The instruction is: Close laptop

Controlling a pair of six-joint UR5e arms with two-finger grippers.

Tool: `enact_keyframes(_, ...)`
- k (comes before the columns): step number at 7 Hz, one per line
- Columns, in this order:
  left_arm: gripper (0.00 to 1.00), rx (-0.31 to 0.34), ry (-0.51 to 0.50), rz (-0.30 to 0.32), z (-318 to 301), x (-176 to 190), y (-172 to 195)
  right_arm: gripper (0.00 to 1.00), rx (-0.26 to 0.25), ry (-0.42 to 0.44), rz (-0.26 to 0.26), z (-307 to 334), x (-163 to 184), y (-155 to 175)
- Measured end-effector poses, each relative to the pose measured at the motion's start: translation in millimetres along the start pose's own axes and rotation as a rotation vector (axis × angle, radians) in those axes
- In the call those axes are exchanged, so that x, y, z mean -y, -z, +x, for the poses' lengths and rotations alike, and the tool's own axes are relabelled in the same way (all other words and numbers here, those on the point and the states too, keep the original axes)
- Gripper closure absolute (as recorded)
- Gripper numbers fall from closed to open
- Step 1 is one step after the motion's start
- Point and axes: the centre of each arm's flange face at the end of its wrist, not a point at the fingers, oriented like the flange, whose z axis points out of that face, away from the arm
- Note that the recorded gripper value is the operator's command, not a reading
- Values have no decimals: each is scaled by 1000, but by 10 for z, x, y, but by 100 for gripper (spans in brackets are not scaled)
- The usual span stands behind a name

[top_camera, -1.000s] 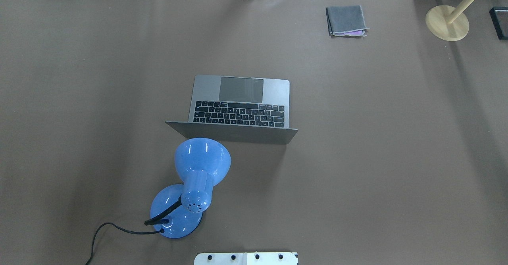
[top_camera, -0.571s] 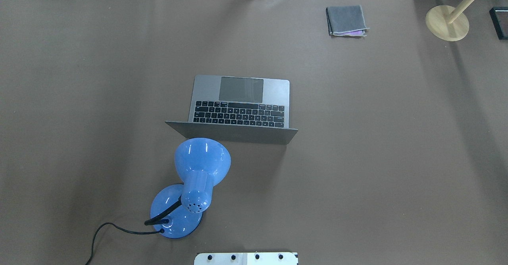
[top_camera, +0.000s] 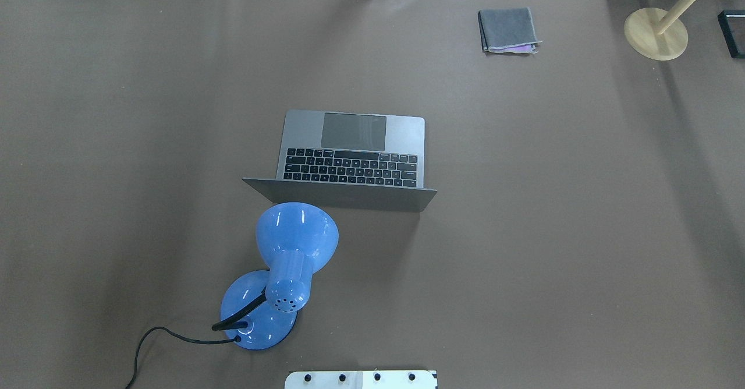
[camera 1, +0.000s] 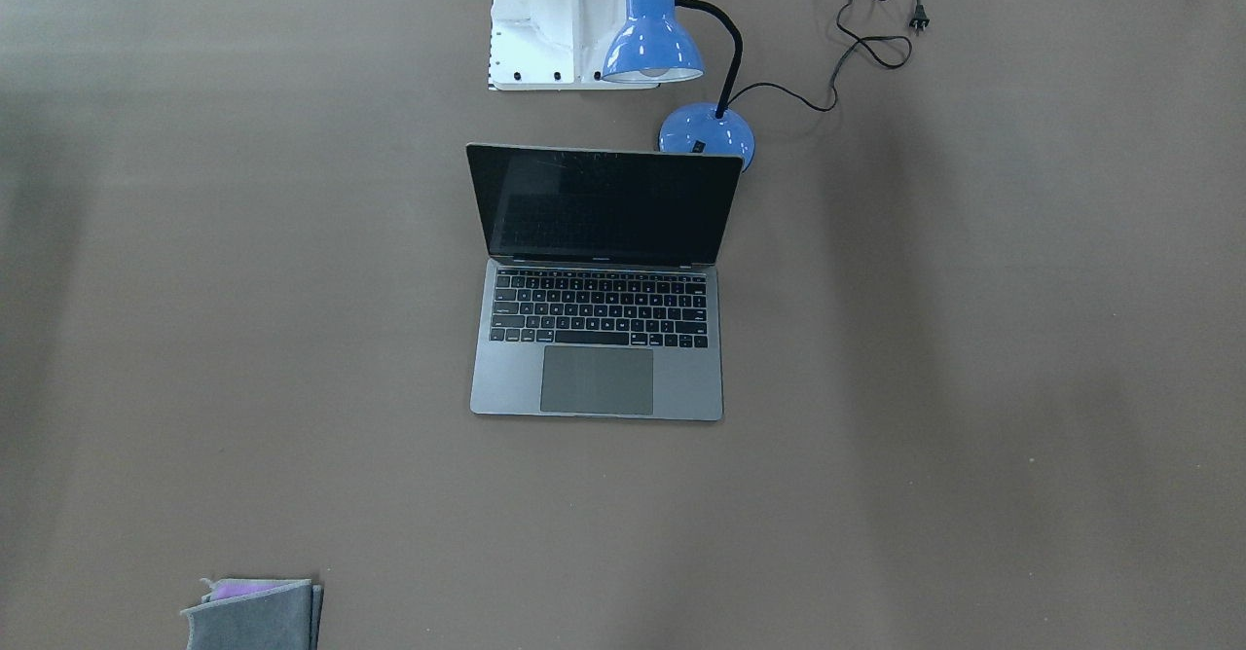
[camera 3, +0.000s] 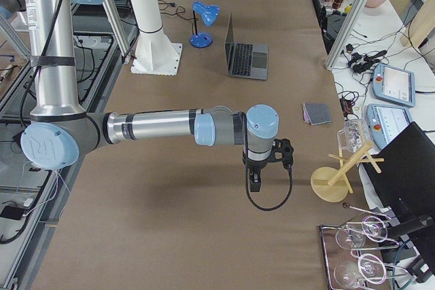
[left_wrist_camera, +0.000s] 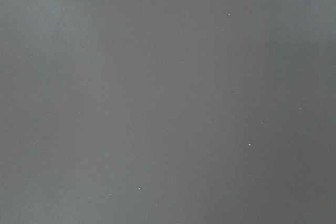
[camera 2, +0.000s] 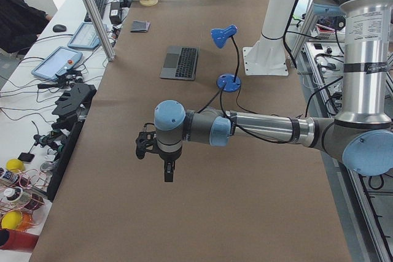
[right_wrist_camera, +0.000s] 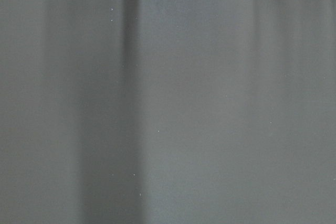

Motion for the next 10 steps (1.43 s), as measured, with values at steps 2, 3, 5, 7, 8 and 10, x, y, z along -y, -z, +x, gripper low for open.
enact_keyframes(2,2,2,5,2,-1,-26,11,0,1,1,-1,-8,4,-2)
enact_keyframes(3,2,6,-12,20,92,50,93,0,3,4,0,-25,14,0)
enact_keyframes(5,2,7,-60,58,398,299,242,0,7,21,3,-154,141,19)
enact_keyframes(7,2,-15,-53,69,1124,707,229,0,28,47,-2,-573,399,-22)
enact_keyframes(8,2,-34,-47,68,1475,860,213,0,57,53,-4,-965,589,-28)
enact_keyframes(10,3,-115,-31,38,2156,876,56,1,130,30,-12,-1994,859,5)
